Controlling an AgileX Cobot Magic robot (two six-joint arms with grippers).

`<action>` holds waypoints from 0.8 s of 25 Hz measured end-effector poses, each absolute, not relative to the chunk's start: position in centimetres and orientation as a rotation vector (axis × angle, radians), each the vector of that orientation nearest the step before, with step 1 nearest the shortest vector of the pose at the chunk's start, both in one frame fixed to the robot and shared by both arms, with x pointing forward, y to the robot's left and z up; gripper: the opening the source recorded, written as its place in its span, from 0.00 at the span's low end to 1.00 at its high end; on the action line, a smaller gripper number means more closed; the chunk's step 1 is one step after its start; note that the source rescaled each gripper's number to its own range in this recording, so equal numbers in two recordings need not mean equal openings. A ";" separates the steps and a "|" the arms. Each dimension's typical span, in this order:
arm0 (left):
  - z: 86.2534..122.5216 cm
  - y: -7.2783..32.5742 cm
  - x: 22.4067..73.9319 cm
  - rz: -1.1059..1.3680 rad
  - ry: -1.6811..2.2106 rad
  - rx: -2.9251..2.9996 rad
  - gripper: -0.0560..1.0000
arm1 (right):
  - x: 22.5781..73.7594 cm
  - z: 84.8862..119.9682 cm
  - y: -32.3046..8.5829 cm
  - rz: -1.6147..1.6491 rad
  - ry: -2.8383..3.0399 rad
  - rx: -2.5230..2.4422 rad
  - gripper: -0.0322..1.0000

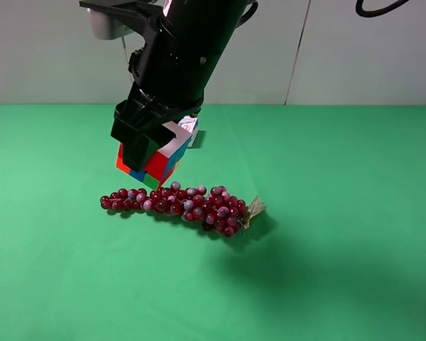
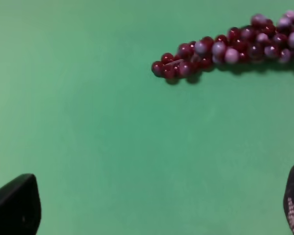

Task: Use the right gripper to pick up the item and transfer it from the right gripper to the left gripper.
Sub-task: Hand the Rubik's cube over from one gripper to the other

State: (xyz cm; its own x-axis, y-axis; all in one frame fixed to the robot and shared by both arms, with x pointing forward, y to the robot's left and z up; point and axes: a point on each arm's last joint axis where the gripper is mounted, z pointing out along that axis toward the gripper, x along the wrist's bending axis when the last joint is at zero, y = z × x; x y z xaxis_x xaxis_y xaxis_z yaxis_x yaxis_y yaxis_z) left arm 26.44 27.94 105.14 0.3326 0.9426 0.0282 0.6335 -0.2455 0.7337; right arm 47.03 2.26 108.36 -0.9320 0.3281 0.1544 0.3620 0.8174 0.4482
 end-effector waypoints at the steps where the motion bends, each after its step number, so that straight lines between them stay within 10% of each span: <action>1: 105.3 28.0 26.9 0.646 1.363 1.989 0.97 | 47.0 108.4 2.3 -0.746 -2.927 -0.557 0.06; 20: 105.5 27.3 32.4 0.618 1.161 2.181 0.97 | 48.3 110.5 3.2 -0.914 -2.892 -0.702 0.06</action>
